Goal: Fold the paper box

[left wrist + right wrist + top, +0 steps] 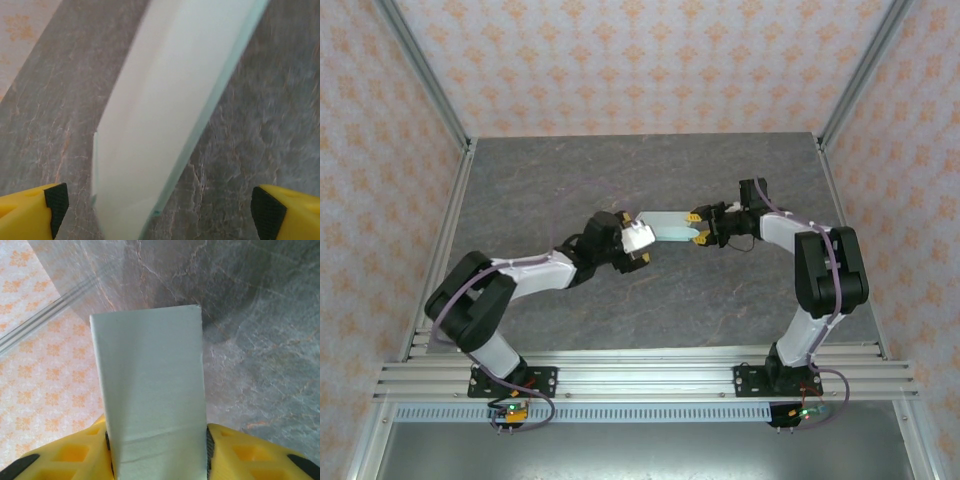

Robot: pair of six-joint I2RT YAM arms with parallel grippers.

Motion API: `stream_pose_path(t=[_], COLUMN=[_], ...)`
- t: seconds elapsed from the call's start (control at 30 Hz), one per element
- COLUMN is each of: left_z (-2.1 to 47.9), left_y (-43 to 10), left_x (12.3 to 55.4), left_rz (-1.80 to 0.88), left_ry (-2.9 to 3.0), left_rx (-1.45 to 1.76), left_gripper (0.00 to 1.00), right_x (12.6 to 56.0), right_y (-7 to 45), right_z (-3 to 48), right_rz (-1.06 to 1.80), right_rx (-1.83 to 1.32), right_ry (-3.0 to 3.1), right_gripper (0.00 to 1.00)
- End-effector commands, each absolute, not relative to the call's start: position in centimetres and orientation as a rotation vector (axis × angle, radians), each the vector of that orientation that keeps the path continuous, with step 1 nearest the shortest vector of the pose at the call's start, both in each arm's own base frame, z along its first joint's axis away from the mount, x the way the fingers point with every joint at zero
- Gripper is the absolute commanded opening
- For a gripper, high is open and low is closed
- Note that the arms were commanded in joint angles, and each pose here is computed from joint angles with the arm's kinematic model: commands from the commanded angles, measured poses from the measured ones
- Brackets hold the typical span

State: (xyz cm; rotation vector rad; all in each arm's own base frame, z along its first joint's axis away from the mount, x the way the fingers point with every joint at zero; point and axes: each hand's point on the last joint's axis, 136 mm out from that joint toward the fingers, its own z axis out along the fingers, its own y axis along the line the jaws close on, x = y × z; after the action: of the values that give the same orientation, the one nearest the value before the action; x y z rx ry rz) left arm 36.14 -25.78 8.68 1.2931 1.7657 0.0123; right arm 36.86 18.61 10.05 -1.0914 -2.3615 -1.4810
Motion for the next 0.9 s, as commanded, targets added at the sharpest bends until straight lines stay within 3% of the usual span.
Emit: stream_pose_path(t=[0.0,0.13,0.37,0.67,0.87], left_z=[10.1,10.1,9.8,10.0,10.6], left_y=[-25.8,-26.5,-27.7,-28.3,-27.8], left_x=[38.3,39.7,39.7,39.3,38.2], left_rz=[0.29,0.319,0.267,0.191,0.148], left_ry=[1.599,1.595,1.592,1.618,1.674], left_rx=[1.401,1.386,1.428,1.407,1.411], left_gripper=[0.94,0.84,0.54,0.42,0.41], right_x=[36.3,36.3,36.2,36.0,35.6], right_y=[19.1,19.1,19.1,19.3,18.5], right_z=[11.9,12.5,12.5,12.8,13.1], right_rz=[-1.49,-1.497,-1.512,-1.532,-1.485], right_rx=[-1.039,-1.037,-1.055,-1.044,-1.026], right_ry=[-2.33,-2.348,-2.334,-2.297,-2.389], right_gripper=[0.45,0.44,0.43,0.44,0.58])
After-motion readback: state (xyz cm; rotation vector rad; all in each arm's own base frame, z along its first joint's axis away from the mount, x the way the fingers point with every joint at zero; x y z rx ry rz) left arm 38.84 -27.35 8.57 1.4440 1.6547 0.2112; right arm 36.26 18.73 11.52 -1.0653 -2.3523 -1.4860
